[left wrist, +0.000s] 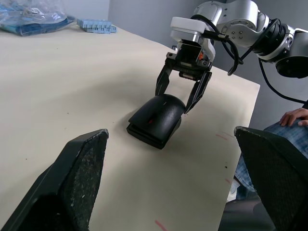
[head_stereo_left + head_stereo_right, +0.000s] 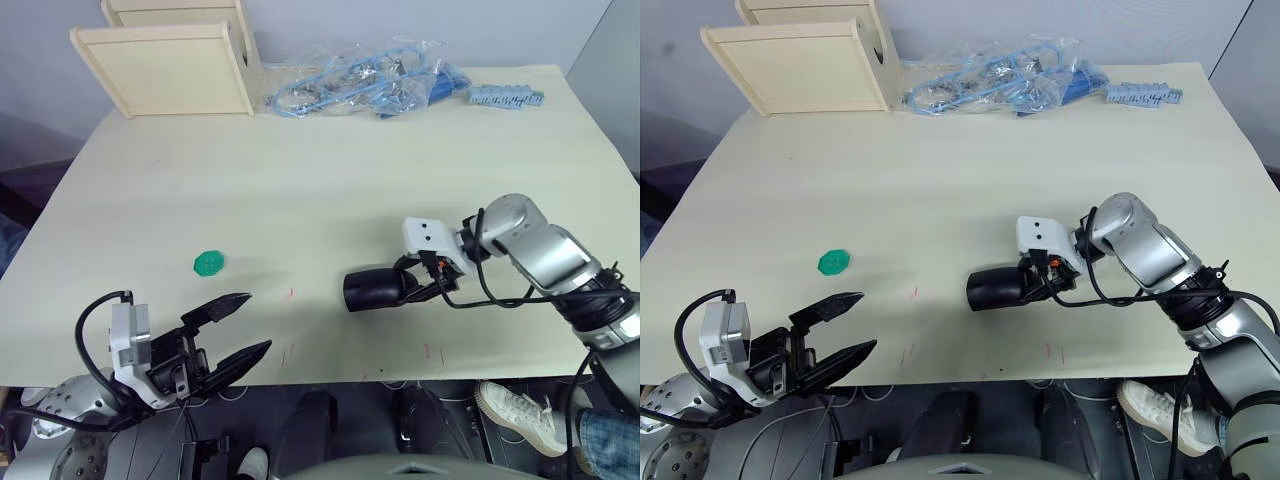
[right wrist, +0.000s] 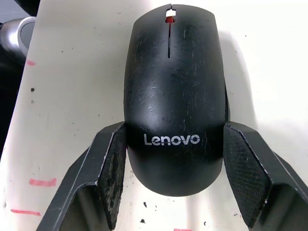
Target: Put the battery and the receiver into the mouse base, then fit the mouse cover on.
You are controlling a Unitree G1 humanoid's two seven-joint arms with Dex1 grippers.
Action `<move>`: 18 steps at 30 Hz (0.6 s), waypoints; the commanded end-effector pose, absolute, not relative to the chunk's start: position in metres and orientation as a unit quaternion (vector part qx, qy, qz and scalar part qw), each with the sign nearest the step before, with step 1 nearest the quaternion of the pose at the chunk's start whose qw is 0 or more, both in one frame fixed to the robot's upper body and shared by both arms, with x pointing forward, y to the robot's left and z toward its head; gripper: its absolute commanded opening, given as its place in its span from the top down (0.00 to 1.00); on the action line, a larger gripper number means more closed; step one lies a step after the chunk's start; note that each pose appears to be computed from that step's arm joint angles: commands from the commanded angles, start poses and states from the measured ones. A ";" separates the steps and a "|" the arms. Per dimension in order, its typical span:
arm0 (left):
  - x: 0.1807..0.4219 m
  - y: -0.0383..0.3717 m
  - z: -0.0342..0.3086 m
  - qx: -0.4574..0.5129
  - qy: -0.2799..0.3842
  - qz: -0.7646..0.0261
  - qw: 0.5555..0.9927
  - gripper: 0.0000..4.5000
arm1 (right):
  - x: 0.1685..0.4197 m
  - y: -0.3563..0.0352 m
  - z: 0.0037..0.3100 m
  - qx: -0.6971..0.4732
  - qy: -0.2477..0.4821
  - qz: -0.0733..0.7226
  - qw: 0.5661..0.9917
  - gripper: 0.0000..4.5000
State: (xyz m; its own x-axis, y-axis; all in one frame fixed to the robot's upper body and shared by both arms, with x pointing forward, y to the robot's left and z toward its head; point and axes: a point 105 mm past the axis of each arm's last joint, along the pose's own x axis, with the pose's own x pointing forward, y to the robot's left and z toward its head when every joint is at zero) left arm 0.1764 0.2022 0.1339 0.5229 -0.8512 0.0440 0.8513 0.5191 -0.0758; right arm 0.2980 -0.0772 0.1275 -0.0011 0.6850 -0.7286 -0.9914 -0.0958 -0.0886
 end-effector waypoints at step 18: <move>0.171 0.200 0.137 -0.033 -0.014 -0.492 0.870 0.00 | 0.303 -0.070 0.138 -0.356 0.220 0.674 0.608 0.38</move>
